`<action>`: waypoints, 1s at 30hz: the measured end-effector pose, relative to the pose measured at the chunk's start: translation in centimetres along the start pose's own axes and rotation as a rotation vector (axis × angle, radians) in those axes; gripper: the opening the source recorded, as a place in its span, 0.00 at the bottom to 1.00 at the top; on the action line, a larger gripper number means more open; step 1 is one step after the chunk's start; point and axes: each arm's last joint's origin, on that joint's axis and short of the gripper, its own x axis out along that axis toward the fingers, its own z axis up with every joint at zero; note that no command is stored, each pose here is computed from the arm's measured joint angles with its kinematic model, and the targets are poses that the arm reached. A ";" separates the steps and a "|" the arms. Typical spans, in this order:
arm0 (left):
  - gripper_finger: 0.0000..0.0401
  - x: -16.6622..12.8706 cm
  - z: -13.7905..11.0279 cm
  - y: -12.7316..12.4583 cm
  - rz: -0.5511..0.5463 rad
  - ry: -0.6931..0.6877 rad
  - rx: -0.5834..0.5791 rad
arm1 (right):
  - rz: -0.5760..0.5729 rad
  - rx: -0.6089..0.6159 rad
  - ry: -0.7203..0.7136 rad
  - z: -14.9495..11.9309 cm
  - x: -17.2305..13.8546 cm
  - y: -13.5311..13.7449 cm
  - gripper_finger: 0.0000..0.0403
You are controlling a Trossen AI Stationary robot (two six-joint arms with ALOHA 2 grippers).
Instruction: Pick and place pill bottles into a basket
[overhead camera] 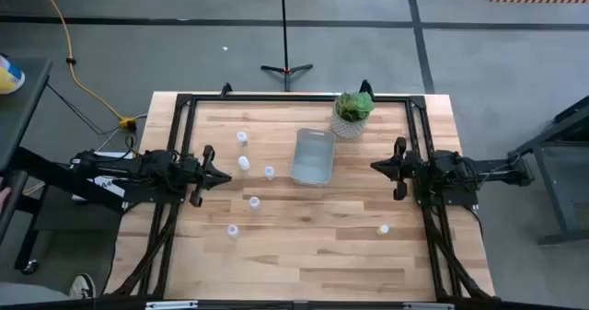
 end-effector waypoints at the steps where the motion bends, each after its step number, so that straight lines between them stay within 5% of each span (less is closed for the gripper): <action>1: 0.14 0.0 0.0 0.0 0.000 0.000 0.000 | 0.000 0.000 0.000 0.0 0.0 0.0 0.02; 30: 0.14 0.0 0.0 0.0 0.000 0.000 0.000 | 0.000 0.000 0.000 0.0 0.0 0.0 0.01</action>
